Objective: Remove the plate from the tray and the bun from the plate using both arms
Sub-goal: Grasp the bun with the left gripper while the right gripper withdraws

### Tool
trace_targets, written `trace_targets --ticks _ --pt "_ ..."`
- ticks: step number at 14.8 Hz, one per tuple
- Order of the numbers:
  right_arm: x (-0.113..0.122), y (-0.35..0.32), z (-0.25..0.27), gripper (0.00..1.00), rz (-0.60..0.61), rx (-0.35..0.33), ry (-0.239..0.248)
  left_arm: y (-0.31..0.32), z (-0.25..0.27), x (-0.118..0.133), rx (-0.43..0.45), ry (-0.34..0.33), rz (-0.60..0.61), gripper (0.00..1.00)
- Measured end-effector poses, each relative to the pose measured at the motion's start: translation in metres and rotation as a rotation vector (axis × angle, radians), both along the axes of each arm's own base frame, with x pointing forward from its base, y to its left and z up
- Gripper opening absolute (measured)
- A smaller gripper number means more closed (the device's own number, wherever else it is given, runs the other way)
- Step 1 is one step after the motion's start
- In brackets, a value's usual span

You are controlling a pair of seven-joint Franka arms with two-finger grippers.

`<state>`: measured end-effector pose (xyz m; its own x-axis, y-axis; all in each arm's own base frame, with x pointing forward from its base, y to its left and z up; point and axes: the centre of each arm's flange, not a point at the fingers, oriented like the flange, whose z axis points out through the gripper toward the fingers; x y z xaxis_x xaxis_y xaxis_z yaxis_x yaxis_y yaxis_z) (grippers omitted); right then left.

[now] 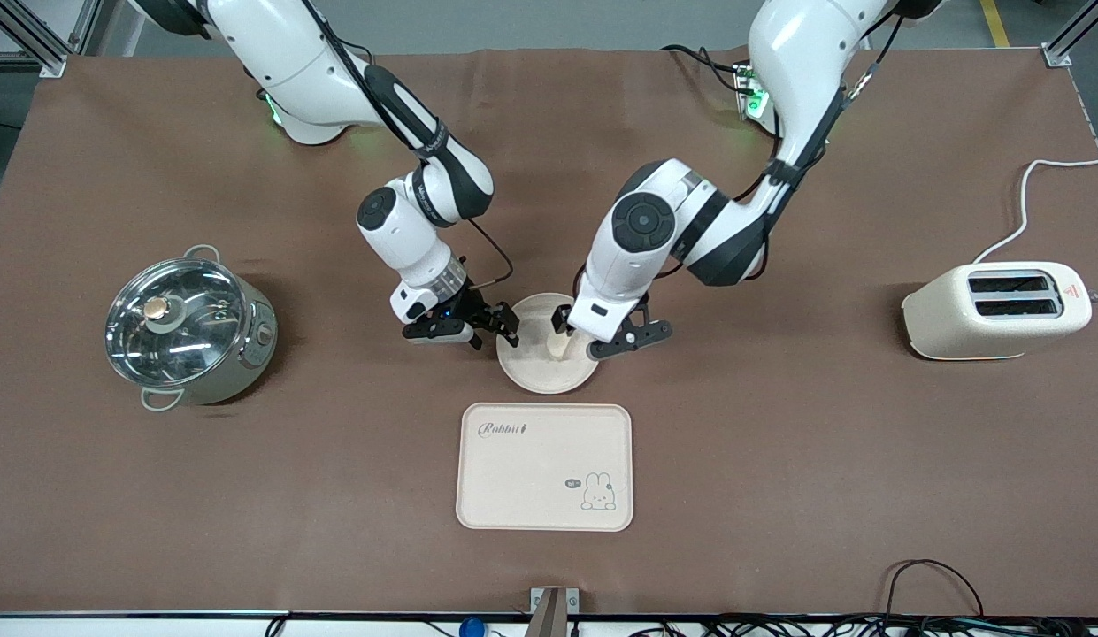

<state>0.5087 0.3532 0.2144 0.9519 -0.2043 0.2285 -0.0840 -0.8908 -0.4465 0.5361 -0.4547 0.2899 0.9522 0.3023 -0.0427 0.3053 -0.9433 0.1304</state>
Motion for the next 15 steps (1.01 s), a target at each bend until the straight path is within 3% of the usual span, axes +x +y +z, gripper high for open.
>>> trace_targets --ticks 3,6,11,14,15 --pt "0.035 -0.039 0.053 1.00 0.015 0.019 0.082 -0.020 -0.043 -0.005 -0.058 -0.037 -0.010 0.98" --pt "0.077 -0.117 0.118 1.00 0.072 0.001 0.087 -0.029 -0.085 -0.012 -0.086 -0.047 -0.013 0.97" --pt "0.135 -0.248 0.240 1.00 0.194 -0.196 0.151 -0.028 -0.095 -0.014 -0.073 -0.048 -0.025 0.90" --pt "0.143 -0.291 0.289 1.00 0.208 -0.332 0.154 -0.030 -0.101 -0.017 -0.061 -0.051 -0.042 0.63" --pt "0.144 -0.298 0.295 1.00 0.206 -0.354 0.152 -0.031 -0.102 -0.018 -0.060 -0.050 -0.045 0.63"
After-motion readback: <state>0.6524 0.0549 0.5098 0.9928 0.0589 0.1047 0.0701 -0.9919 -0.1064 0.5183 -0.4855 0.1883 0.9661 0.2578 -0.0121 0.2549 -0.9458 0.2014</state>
